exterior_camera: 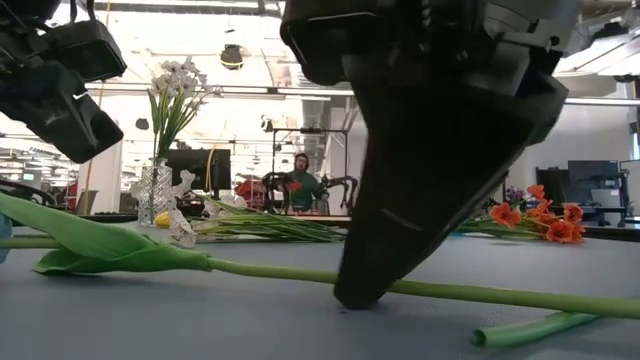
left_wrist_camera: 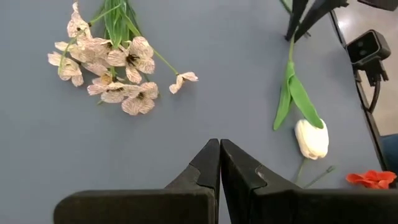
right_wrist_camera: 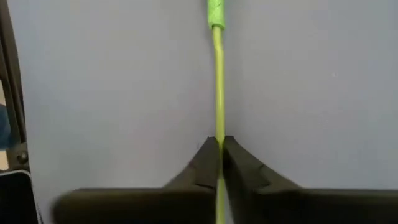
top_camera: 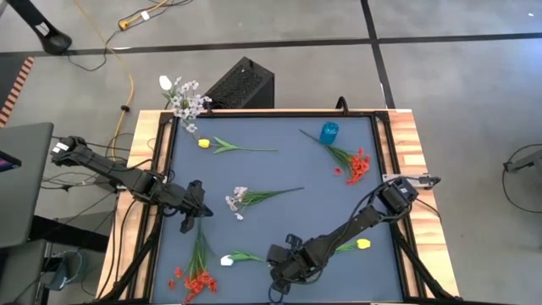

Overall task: Sort flowers into vase by color
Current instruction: Put the white flower into the transparent vase

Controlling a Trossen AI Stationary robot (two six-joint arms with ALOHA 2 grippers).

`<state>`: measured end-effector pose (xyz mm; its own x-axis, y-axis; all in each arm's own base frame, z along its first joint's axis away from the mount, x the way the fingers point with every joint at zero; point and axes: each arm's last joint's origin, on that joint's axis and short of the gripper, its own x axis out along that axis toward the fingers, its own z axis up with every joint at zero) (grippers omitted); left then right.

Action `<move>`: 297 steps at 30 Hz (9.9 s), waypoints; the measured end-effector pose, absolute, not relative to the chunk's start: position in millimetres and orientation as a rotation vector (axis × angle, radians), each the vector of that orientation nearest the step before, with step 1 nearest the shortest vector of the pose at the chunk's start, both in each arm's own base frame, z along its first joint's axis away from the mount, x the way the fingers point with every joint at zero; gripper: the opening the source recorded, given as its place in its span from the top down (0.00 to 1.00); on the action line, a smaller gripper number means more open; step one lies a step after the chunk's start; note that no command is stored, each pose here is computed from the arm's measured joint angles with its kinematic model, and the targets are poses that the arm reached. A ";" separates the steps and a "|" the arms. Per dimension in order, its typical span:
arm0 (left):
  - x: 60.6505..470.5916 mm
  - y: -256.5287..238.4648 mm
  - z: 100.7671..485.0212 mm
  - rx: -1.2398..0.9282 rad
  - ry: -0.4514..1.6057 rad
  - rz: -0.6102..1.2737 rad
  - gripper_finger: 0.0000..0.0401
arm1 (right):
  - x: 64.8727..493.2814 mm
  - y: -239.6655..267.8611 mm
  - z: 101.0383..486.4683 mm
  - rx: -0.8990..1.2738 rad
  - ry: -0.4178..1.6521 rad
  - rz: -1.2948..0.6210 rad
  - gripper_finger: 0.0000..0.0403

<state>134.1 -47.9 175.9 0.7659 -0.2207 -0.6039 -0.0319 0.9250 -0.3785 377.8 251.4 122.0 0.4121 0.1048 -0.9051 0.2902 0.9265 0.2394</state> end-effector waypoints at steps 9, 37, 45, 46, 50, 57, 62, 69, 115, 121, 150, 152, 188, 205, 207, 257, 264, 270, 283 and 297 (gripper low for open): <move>136.1 -51.2 180.2 -0.442 0.652 -0.126 1.00 | 385.4 221.2 158.5 0.397 1.167 -0.010 0.95; 151.3 -34.4 235.0 -0.422 0.045 0.284 1.00 | 333.4 -8.5 362.3 0.137 0.448 0.228 0.95; 170.2 -18.4 267.6 -0.397 -0.342 0.300 1.00 | 333.8 -53.3 345.1 0.255 0.029 0.348 0.95; 172.2 -15.8 269.7 -0.394 -0.376 0.321 1.00 | 333.5 -55.5 344.9 0.253 0.018 0.345 0.95; 192.3 -9.1 274.4 -0.374 -0.346 0.362 0.95 | 337.6 -58.9 340.0 0.251 0.017 0.340 0.95; 228.8 -4.6 301.8 -0.281 -0.274 0.346 0.73 | 336.8 -62.8 341.4 0.219 -0.002 0.334 0.95; 245.1 -5.9 313.2 -0.223 -0.220 0.356 0.62 | 336.6 -63.8 342.6 0.213 -0.015 0.332 0.95; 260.4 -7.3 317.6 -0.189 -0.225 0.344 0.59 | 337.0 -62.6 341.7 0.200 -0.010 0.323 0.95; 244.5 2.3 334.9 -0.236 -0.146 0.229 1.00 | 342.1 -44.1 337.7 0.175 0.019 0.222 0.44; 202.8 3.5 360.2 -0.258 -0.005 0.256 1.00 | 340.6 -47.7 338.8 0.217 0.021 0.221 0.37; 74.5 28.6 354.0 -0.275 0.122 1.245 1.00 | 340.2 -48.0 330.4 0.243 0.107 0.212 0.37; 77.1 30.8 352.8 -0.234 0.133 1.295 1.00 | 340.2 -48.0 330.6 0.242 0.105 0.212 0.37; 81.6 95.2 347.1 -0.196 0.221 1.437 1.00 | 339.4 -47.5 322.2 0.269 0.190 0.203 0.37; 86.3 113.0 330.4 -0.196 0.206 1.400 1.00 | 339.4 -47.1 322.1 0.285 0.193 0.203 0.37; 86.3 114.5 320.6 -0.202 0.203 1.407 1.00 | 339.4 -47.1 322.1 0.287 0.193 0.203 0.37; 87.7 113.1 277.0 -0.306 0.366 1.344 0.73 | 339.6 -45.1 322.0 0.309 0.197 0.208 0.37; 76.3 93.6 275.4 -0.396 0.401 1.164 0.69 | 339.6 -45.1 322.1 0.309 0.197 0.208 0.37; 72.3 77.3 275.0 -0.565 0.372 0.904 0.69 | 340.0 -42.5 322.1 0.308 0.197 0.215 0.37; 93.8 46.6 283.5 -0.677 0.336 0.450 0.69 | 331.2 -16.4 288.5 0.139 0.533 0.281 0.37; 177.0 -7.2 268.6 -0.350 0.427 0.319 0.69 | 312.0 -19.8 216.0 0.021 0.588 0.112 0.37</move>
<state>177.0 -7.2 268.6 0.8630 0.2252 -0.4521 -0.3696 0.8917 -0.2613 312.0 -19.8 216.0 0.8264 0.1112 -0.5520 -0.0993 0.9937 0.0515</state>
